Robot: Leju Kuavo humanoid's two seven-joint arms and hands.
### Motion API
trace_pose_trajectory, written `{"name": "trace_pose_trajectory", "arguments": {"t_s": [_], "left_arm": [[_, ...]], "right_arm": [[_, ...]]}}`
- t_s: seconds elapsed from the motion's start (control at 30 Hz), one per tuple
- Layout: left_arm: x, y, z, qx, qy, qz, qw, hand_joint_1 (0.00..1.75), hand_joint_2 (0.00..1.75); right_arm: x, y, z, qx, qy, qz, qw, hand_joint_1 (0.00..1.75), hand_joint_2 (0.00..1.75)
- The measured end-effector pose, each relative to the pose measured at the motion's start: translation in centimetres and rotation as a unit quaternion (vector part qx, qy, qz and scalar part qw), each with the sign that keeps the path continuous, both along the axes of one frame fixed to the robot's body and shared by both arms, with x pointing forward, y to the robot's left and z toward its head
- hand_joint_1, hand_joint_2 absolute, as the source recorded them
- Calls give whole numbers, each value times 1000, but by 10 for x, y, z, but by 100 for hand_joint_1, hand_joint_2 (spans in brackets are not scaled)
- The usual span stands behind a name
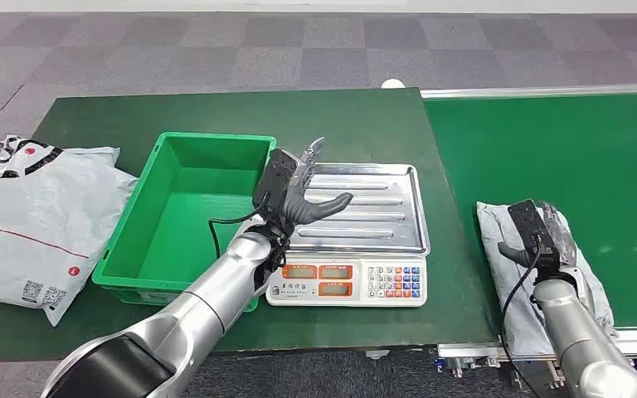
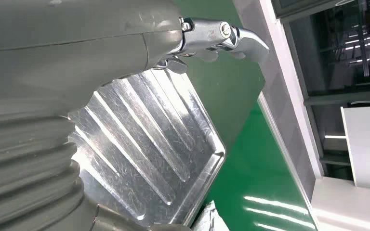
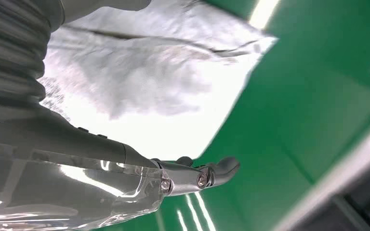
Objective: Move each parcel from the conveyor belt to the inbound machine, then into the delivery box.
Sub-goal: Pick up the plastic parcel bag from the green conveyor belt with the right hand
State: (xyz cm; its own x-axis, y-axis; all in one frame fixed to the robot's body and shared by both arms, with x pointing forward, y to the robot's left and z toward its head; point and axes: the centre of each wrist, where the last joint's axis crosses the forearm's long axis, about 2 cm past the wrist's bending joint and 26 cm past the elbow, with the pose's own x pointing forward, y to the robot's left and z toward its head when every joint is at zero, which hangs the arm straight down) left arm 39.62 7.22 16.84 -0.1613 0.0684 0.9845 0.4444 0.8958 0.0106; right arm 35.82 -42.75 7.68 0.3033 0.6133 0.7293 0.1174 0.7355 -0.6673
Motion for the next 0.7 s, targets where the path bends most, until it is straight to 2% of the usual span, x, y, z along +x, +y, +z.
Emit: {"name": "trace_pose_trajectory", "arguments": {"t_s": [0.37, 0.57, 0.7], "left_arm": [[0, 13, -7, -5, -8, 10, 1000, 0, 175], [1, 20, -9, -11, -7, 17, 1000, 0, 175], [2, 25, -11, -13, -8, 21, 1000, 0, 175]], "right_arm": [[-9, -17, -11, 20, 164, 18, 986, 0, 175], [-7, -21, -9, 23, 225, 38, 973, 0, 175], [-5, -23, -7, -12, 251, 54, 966, 175, 175]]}}
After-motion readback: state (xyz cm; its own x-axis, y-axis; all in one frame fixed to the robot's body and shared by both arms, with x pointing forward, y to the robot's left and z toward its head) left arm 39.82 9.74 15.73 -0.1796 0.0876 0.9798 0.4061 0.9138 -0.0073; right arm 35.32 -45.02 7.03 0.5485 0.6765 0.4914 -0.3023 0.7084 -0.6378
